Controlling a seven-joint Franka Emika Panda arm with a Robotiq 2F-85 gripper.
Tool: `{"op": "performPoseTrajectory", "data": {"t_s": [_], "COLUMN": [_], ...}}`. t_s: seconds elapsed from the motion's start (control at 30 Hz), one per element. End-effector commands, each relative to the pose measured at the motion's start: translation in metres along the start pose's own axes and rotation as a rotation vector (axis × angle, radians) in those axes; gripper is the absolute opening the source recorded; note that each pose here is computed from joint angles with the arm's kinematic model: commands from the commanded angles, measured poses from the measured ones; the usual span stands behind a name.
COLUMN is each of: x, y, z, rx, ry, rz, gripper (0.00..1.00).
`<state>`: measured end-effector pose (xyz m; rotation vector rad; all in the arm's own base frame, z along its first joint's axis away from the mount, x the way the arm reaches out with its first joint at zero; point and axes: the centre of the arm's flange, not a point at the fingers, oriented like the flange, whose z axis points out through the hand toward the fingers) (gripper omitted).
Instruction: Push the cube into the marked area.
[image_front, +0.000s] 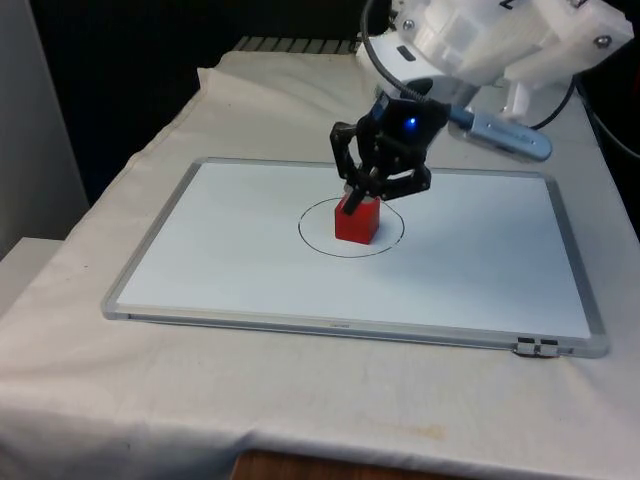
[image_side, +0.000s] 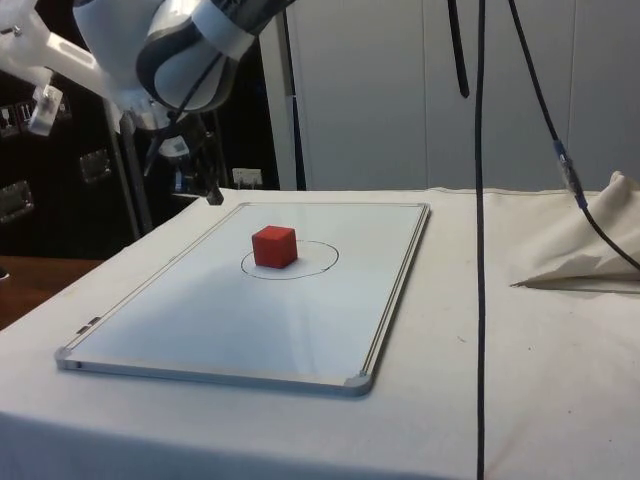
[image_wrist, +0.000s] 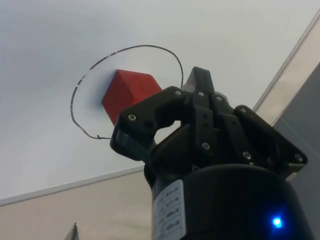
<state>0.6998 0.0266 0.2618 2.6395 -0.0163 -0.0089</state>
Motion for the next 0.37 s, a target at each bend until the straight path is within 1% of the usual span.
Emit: {"op": "performPoseTrajectory", "data": {"t_s": [0.0,0.03,0.07,0.2,0.3,0.33], "x": [-0.0002,-0.0007,-0.0005,0.0006,0.0004,0.0008], "y": [-0.0001,-0.0007,-0.0013,0.0028,0.0022,0.0032], "z": [-0.0023,-0.0072,-0.0073,-0.0061,-0.0060,-0.0044], "rx": [0.002,0.013,0.015,0.038,0.033,0.025], "ry": [0.002,0.013,0.015,0.028,0.025,0.020], "rz": [-0.002,-0.010,-0.013,-0.010,-0.009,-0.007], "gripper": [0.00,0.00,0.00,0.00,0.00,0.00]}}
